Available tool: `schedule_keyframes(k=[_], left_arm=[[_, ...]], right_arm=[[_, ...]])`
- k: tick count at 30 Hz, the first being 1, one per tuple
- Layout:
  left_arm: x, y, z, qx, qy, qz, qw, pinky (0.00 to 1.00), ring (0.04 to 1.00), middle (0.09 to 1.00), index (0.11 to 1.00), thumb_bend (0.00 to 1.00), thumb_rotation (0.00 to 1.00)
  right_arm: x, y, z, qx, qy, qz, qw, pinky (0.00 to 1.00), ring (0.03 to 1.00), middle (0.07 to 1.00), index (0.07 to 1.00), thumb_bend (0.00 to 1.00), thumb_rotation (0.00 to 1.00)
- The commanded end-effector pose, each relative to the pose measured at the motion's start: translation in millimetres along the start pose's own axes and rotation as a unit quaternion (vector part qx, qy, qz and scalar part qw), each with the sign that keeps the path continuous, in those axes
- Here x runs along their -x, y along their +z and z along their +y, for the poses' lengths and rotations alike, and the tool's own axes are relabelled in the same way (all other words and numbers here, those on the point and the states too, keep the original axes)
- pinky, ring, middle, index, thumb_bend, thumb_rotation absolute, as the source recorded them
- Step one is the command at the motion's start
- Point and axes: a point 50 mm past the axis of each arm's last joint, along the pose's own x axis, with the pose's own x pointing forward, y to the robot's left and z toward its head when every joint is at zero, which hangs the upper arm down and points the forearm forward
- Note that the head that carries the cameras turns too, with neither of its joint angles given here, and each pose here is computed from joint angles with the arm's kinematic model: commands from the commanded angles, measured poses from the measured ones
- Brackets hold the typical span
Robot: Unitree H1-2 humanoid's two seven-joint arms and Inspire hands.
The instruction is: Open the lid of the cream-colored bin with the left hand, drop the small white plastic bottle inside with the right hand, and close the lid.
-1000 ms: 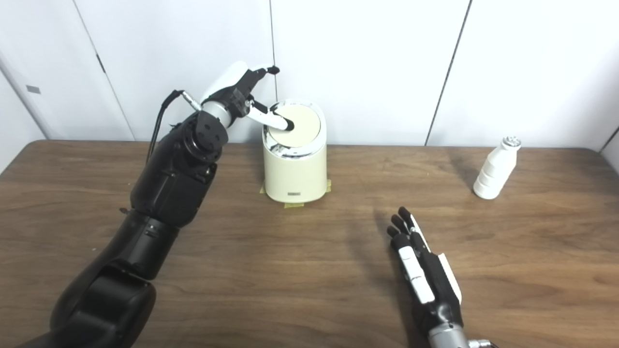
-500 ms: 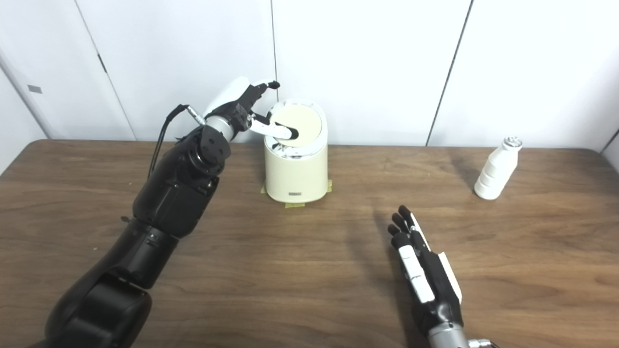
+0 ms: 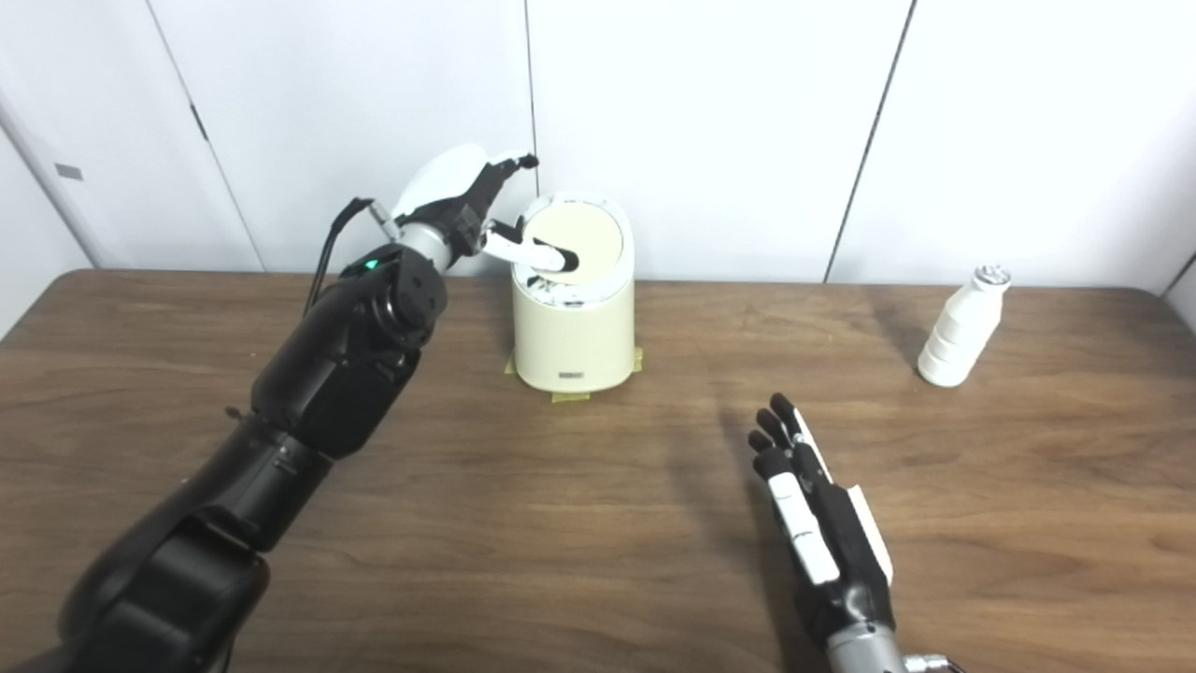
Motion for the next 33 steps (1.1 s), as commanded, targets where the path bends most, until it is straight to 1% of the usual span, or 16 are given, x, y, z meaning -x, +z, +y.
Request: schedule_keyframes(k=[1, 7, 10, 13, 14, 16, 18, 19, 20, 22, 24, 25, 27, 30, 31, 33], left_arm=[[-8.1, 13.0, 22.6, -0.049, 0.023, -0.025, 0.998, 0.83, 0.926, 0.960, 0.947, 0.90, 0.01], [-9.8, 21.9, 29.1, -0.120, 0.031, -0.041, 0.991, 0.83, 0.900, 0.938, 0.936, 0.93, 0.00], [-9.1, 25.4, 30.6, -0.126, 0.033, -0.042, 0.991, 0.85, 0.907, 0.942, 0.939, 0.93, 0.00], [-8.5, 22.7, 31.7, -0.112, 0.035, -0.041, 0.992, 0.84, 0.899, 0.935, 0.935, 0.92, 0.00], [-8.3, 21.2, 32.3, -0.100, 0.034, -0.039, 0.994, 0.83, 0.896, 0.930, 0.931, 0.92, 0.00], [-7.2, 17.4, 33.8, -0.062, 0.029, -0.030, 0.997, 0.80, 0.877, 0.918, 0.926, 0.91, 0.00], [-4.3, 12.9, 36.0, -0.024, 0.022, -0.022, 0.999, 0.76, 0.879, 0.914, 0.917, 0.90, 0.00], [-1.6, 10.0, 37.8, 0.005, 0.017, -0.017, 1.000, 0.75, 0.883, 0.917, 0.914, 0.89, 0.02], [0.8, 7.6, 39.3, 0.032, 0.014, -0.012, 0.999, 0.76, 0.893, 0.928, 0.915, 0.86, 0.05], [7.2, 1.5, 41.9, 0.082, 0.013, -0.014, 0.996, 0.74, 0.897, 0.938, 0.915, 0.80, 0.12], [12.4, -3.3, 42.1, 0.102, 0.020, -0.022, 0.994, 0.71, 0.872, 0.932, 0.911, 0.73, 0.20], [16.0, -7.0, 41.1, 0.120, 0.023, -0.032, 0.992, 0.71, 0.866, 0.929, 0.910, 0.72, 0.22], [20.9, -11.9, 39.6, 0.153, 0.025, -0.046, 0.987, 0.70, 0.848, 0.921, 0.913, 0.66, 0.25], [27.7, -18.9, 34.5, 0.209, 0.028, -0.053, 0.976, 0.70, 0.833, 0.895, 0.901, 0.61, 0.29], [30.0, -21.2, 31.6, 0.224, 0.028, -0.053, 0.973, 0.70, 0.824, 0.878, 0.888, 0.60, 0.33], [35.6, -25.9, 23.4, 0.243, 0.031, -0.058, 0.968, 0.70, 0.817, 0.863, 0.875, 0.58, 0.38]], right_arm=[[38.0, -14.6, 4.0, -0.012, -0.013, 0.033, 0.999, 0.97, 0.954, 0.961, 0.970, 0.53, 0.79], [38.7, -16.5, 5.1, -0.004, -0.010, 0.030, 0.999, 0.96, 0.955, 0.967, 0.975, 0.53, 0.80], [38.6, -16.8, 5.7, -0.003, -0.011, 0.030, 0.999, 0.96, 0.952, 0.971, 0.977, 0.54, 0.80], [38.9, -16.9, 5.2, -0.004, -0.010, 0.030, 0.999, 0.96, 0.954, 0.972, 0.978, 0.55, 0.80], [38.9, -16.8, 5.2, -0.004, -0.010, 0.030, 0.999, 0.96, 0.954, 0.971, 0.977, 0.55, 0.80], [38.4, -16.8, 5.3, -0.004, -0.013, 0.030, 0.999, 0.95, 0.950, 0.966, 0.972, 0.54, 0.81], [38.0, -17.1, 5.2, -0.003, -0.014, 0.031, 0.999, 0.95, 0.950, 0.968, 0.970, 0.55, 0.81], [38.0, -16.9, 5.1, -0.002, -0.015, 0.031, 0.999, 0.95, 0.950, 0.967, 0.970, 0.55, 0.81], [38.0, -16.6, 5.0, -0.001, -0.015, 0.031, 0.999, 0.95, 0.948, 0.966, 0.968, 0.55, 0.81], [38.2, -16.1, 4.7, -0.001, -0.016, 0.032, 0.999, 0.95, 0.948, 0.966, 0.969, 0.55, 0.81], [38.1, -16.1, 4.0, -0.003, -0.017, 0.032, 0.999, 0.95, 0.948, 0.965, 0.970, 0.55, 0.80], [37.7, -16.2, 3.5, -0.003, -0.017, 0.033, 0.999, 0.95, 0.948, 0.965, 0.970, 0.55, 0.80], [37.2, -16.5, 2.7, -0.002, -0.018, 0.033, 0.999, 0.96, 0.950, 0.965, 0.970, 0.54, 0.80], [36.5, -16.1, 2.0, -0.003, -0.019, 0.032, 0.999, 0.96, 0.949, 0.963, 0.969, 0.54, 0.80], [36.2, -15.7, 1.8, -0.003, -0.019, 0.031, 0.999, 0.96, 0.948, 0.963, 0.970, 0.54, 0.80], [36.1, -14.9, 1.5, -0.004, -0.020, 0.029, 0.999, 0.96, 0.944, 0.961, 0.969, 0.54, 0.80]])
